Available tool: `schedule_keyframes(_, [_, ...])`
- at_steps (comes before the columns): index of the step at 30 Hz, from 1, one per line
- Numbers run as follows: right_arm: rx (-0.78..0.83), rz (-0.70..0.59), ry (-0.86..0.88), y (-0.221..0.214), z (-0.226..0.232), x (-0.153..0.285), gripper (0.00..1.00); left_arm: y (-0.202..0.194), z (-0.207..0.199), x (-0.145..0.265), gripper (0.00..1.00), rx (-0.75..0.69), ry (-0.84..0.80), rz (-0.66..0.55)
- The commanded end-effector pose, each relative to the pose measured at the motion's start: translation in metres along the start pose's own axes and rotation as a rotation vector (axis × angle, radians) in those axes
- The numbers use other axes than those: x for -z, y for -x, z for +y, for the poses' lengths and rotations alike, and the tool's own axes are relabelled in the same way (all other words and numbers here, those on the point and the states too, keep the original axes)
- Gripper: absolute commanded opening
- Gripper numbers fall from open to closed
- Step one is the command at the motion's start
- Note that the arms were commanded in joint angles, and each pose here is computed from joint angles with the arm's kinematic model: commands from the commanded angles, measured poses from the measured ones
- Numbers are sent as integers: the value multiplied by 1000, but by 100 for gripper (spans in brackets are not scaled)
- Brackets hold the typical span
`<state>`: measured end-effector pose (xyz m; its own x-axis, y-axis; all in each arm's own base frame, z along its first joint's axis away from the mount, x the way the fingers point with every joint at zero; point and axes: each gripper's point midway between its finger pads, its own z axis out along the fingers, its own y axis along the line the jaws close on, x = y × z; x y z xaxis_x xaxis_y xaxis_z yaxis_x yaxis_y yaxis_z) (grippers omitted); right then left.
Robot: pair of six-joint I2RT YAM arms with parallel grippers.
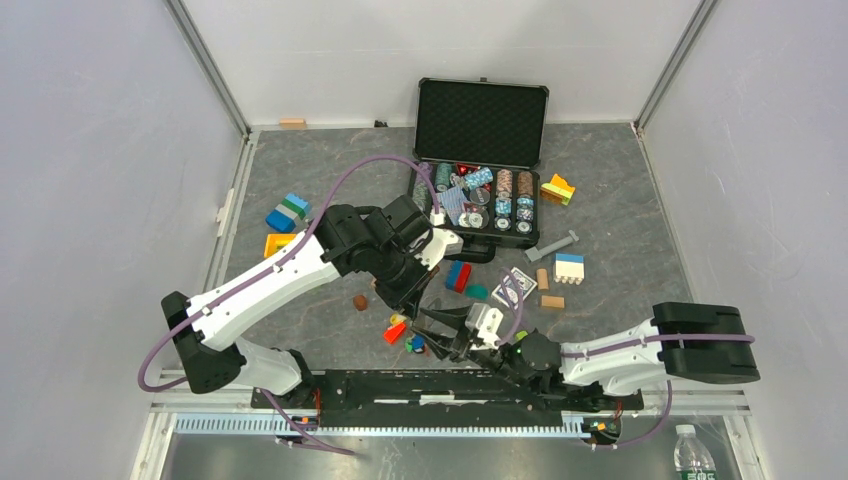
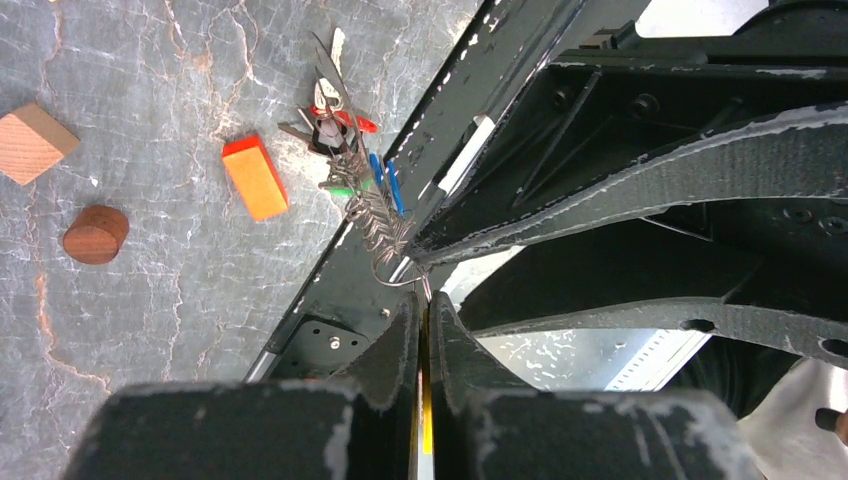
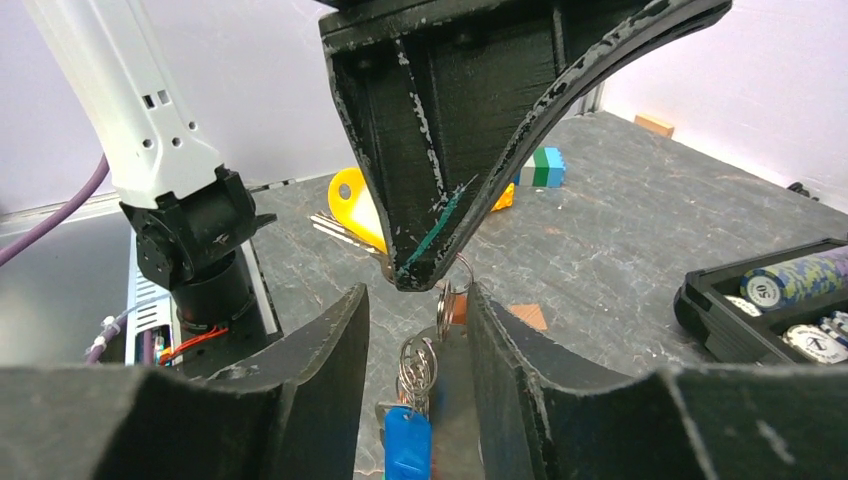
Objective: Remove the keys from the keyring
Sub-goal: Remove the key from the keyring.
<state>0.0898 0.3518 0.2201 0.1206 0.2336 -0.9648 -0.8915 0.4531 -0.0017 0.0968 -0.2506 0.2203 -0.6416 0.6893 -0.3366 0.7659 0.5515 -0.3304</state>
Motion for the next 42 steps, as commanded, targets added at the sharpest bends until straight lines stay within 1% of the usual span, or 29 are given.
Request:
schedule_keyframes(1, [-35, -24, 15, 10, 6, -11, 44, 10, -15, 12, 2, -1, -57, -46])
schedule_keyframes(4, [-19, 2, -14, 4, 1, -13, 40, 9, -16, 12, 2, -3, -59, -45])
schedule_keyframes(8, [-7, 28, -68, -2, -8, -12, 39, 9, -16, 12, 2, -6, -61, -45])
schedule_keyframes(11, [-7, 35, -102, -4, -14, -11, 35, 8, -16, 12, 2, -7, -63, -43])
schedule_keyframes(19, [-14, 35, -103, -4, -14, -11, 28, 7, -16, 12, 2, -7, -66, -41])
schedule_keyframes(21, [-13, 33, -101, -4, -14, -11, 23, 7, -16, 12, 2, -8, -66, -40])
schedule_keyframes(25, [-15, 32, -92, -4, -12, -10, 11, 7, -15, 12, 2, -8, -59, -39])
schedule_keyframes(28, [-15, 38, -91, -5, -13, -9, 7, 7, -15, 12, 2, -8, -58, -40])
schedule_keyframes(30, [-12, 49, -95, -7, -14, -7, 1, 7, -15, 12, 2, -8, -56, -40])
schedule_keyframes(34, [-8, 77, -110, -11, -17, -5, 0, 7, -14, 12, 2, -9, -53, -42])
schedule_keyframes(40, [-23, 82, -153, -9, -25, -2, 0, 7, -15, 13, 2, -9, -57, -44])
schedule_keyframes(42, [-60, 76, -177, -7, -28, 0, 0, 7, -15, 13, 2, -7, -58, -42])
